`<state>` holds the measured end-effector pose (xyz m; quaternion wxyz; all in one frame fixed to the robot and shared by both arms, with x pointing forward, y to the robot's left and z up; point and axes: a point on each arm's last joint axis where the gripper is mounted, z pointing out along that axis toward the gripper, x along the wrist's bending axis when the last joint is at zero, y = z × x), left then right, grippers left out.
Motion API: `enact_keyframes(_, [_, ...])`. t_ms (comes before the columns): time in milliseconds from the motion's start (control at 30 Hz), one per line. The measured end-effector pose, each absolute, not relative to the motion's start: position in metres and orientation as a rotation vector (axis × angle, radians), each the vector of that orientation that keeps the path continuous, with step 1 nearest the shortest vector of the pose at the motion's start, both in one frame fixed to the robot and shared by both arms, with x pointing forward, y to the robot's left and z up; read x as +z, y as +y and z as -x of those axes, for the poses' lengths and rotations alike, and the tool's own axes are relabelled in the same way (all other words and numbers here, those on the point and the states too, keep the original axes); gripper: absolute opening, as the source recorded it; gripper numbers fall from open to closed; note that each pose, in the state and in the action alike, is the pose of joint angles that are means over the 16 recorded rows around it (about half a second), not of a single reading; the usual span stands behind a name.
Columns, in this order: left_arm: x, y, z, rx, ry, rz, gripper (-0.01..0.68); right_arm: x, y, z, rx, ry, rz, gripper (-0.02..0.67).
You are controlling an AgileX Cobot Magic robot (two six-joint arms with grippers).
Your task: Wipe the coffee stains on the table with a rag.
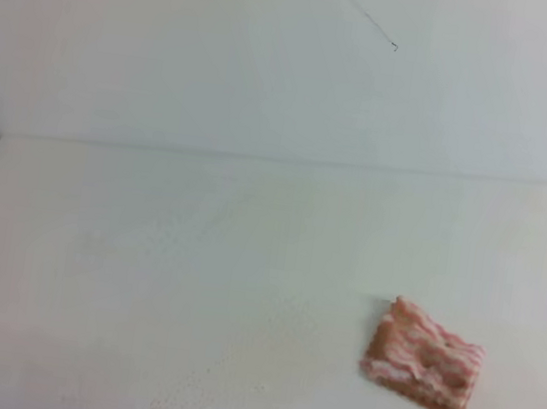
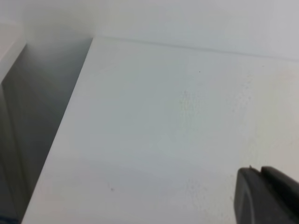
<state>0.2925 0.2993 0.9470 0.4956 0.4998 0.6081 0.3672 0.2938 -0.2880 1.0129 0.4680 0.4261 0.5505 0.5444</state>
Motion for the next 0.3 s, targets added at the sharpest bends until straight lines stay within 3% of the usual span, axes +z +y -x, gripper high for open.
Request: enact_keyframes(300, [0.9470, 0.2993, -0.2925, 0.890, 1.473, -1.211, 0.000, 1.0060, -0.2930, -0.2915, 1.283, 1.277, -1.078, 0.000])
